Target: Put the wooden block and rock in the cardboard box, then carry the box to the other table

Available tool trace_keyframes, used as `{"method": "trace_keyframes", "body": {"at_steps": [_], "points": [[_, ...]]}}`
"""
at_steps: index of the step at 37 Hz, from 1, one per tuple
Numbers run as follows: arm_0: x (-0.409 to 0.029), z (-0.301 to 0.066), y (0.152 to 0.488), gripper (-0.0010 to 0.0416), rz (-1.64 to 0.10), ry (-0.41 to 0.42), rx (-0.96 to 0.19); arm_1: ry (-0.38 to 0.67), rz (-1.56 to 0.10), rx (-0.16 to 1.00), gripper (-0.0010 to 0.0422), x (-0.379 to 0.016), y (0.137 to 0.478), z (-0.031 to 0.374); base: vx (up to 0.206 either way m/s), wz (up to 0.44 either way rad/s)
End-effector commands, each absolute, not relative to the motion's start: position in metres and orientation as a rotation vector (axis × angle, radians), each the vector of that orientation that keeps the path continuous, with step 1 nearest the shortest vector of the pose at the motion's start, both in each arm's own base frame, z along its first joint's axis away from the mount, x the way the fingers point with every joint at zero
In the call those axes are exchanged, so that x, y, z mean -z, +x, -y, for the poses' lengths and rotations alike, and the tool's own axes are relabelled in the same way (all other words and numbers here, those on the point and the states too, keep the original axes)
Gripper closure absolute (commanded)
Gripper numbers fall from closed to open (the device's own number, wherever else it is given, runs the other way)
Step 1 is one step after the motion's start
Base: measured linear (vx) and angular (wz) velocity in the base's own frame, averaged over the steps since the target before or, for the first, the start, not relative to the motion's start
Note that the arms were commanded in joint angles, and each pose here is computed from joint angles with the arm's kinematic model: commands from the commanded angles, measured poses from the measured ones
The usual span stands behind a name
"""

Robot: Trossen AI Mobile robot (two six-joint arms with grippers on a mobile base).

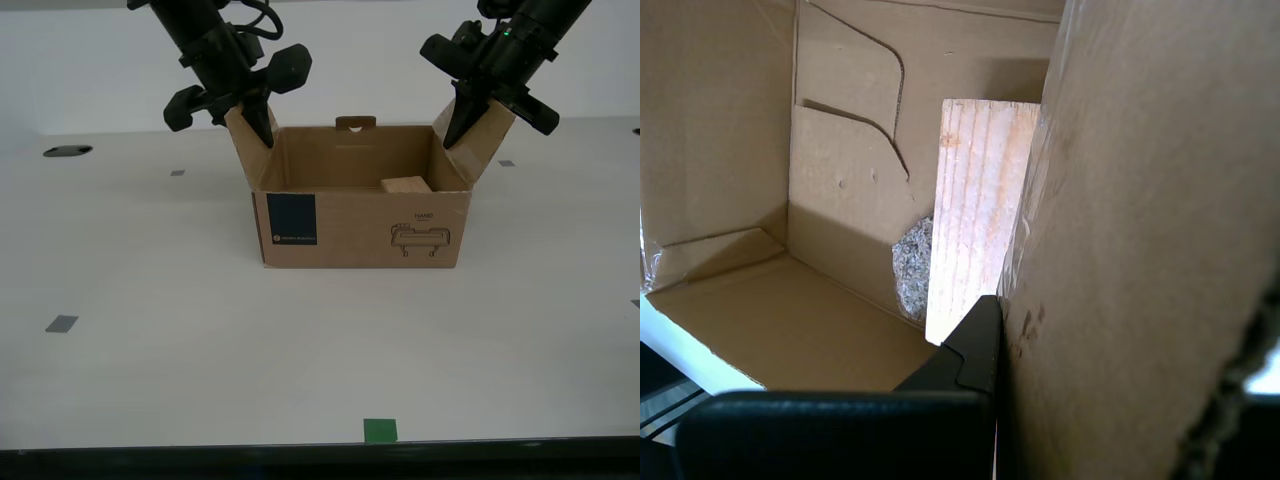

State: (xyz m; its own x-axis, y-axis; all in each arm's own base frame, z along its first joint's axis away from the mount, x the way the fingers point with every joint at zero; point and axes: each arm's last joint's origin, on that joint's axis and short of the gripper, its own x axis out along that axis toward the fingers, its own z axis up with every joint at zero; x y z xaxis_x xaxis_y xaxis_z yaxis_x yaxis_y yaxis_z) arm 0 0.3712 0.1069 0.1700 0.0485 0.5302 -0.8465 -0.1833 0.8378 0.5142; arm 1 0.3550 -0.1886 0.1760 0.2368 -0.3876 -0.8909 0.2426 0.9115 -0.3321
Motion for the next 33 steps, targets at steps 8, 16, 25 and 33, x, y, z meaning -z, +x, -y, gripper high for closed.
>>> {"method": "trace_keyframes", "body": {"at_steps": [8, 16, 25, 33], "points": [[-0.181, -0.107, 0.368, 0.0407, -1.406, 0.303, -0.567, -0.140, -1.251, 0.446, 0.0414, -0.186, 0.351, 0.188, 0.000, 0.000], [-0.207, -0.106, 0.362, 0.0407, -1.343, 0.317, -0.568, -0.151, -1.237, 0.451, 0.0414, -0.193, 0.350, 0.187, 0.000, 0.000], [-0.236, -0.104, 0.352, 0.0407, -1.272, 0.334, -0.569, -0.206, -1.188, 0.517, 0.0414, -0.220, 0.342, 0.186, 0.000, 0.000], [-0.256, -0.101, 0.342, 0.0407, -1.238, 0.330, -0.578, -0.222, -1.100, 0.559, 0.0414, -0.254, 0.331, 0.180, 0.000, 0.000]]}}
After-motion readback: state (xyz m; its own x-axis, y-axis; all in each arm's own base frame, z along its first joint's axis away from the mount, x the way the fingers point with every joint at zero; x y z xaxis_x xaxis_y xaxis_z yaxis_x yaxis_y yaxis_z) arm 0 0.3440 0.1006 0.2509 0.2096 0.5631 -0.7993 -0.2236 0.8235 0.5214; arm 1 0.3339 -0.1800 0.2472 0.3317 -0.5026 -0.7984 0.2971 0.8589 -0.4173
